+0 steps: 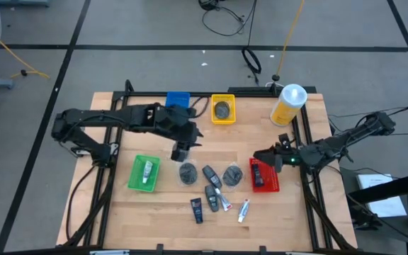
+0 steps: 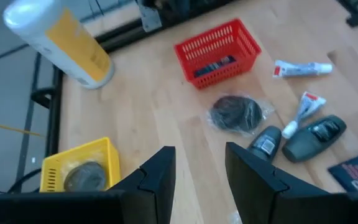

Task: Pick & Place Travel size toiletries
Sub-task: Put the gray deodorant into the blue bin

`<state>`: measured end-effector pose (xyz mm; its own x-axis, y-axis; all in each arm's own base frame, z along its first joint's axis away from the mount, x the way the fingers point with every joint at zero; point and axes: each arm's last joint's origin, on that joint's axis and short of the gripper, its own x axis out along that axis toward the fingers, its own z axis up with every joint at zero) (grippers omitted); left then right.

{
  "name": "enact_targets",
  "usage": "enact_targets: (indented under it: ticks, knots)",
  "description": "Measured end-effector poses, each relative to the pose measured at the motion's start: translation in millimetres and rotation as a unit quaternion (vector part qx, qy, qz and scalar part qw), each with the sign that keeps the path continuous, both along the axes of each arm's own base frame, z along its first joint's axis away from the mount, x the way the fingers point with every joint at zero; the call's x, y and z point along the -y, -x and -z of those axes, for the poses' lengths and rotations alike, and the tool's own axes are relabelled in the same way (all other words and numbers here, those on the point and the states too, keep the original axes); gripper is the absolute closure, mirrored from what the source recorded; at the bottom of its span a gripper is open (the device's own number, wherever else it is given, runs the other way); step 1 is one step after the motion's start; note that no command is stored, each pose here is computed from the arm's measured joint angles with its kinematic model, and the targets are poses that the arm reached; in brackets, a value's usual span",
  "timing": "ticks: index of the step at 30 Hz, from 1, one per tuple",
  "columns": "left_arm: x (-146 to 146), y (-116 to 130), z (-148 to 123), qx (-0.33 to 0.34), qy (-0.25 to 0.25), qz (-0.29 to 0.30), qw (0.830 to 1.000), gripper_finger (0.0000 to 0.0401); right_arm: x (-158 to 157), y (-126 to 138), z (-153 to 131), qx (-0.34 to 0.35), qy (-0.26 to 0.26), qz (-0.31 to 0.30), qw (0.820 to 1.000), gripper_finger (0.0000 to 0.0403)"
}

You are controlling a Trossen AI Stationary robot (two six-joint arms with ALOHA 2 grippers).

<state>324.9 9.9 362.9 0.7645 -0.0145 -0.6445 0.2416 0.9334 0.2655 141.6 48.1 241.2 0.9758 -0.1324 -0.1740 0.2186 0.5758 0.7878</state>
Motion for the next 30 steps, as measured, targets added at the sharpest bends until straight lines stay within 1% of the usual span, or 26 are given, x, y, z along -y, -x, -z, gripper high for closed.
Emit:
enact_targets:
  ticks: [3, 8, 10, 14, 16, 19, 22, 28, 30]
  knots:
    - [0, -14, 3, -0.014, 0.0, 0.001, 1.0, 0.0265, 3, 0, -3, 0.011, 0.011, 0.007, 1.0, 0.0264]
    - [1, -30, 17, -0.03, 0.011, -0.004, 0.999, 0.0265, 6, -1, -6, 0.022, 0.021, 0.012, 0.999, 0.0264]
    - [3, -35, 24, -0.042, 0.016, 0.005, 0.999, 0.0265, 6, -1, -6, 0.021, 0.026, 0.011, 0.999, 0.0264]
    - [9, -45, 40, -0.069, 0.045, 0.038, 0.996, 0.0265, 6, -1, -6, 0.021, 0.028, 0.011, 0.999, 0.0264]
    - [12, -50, 48, -0.075, 0.047, 0.047, 0.995, 0.026, 6, -1, -6, 0.021, 0.028, 0.011, 0.999, 0.0264]
    - [18, -58, 60, -0.091, 0.041, 0.05, 0.994, 0.024, 6, -1, -6, 0.02, 0.028, 0.011, 0.999, 0.0264]
    - [23, -64, 71, -0.106, 0.033, 0.05, 0.993, 0.0209, 6, -1, -6, 0.02, 0.028, 0.012, 0.999, 0.0264]
    - [31, -76, 95, -0.131, -0.008, 0.037, 0.991, 0.0143, 7, -1, -5, 0.017, 0.03, 0.018, 0.999, 0.0264]
    - [33, -80, 104, -0.14, -0.016, 0.049, 0.989, 0.0128, 8, -2, -5, 0.017, 0.03, 0.02, 0.999, 0.0264]
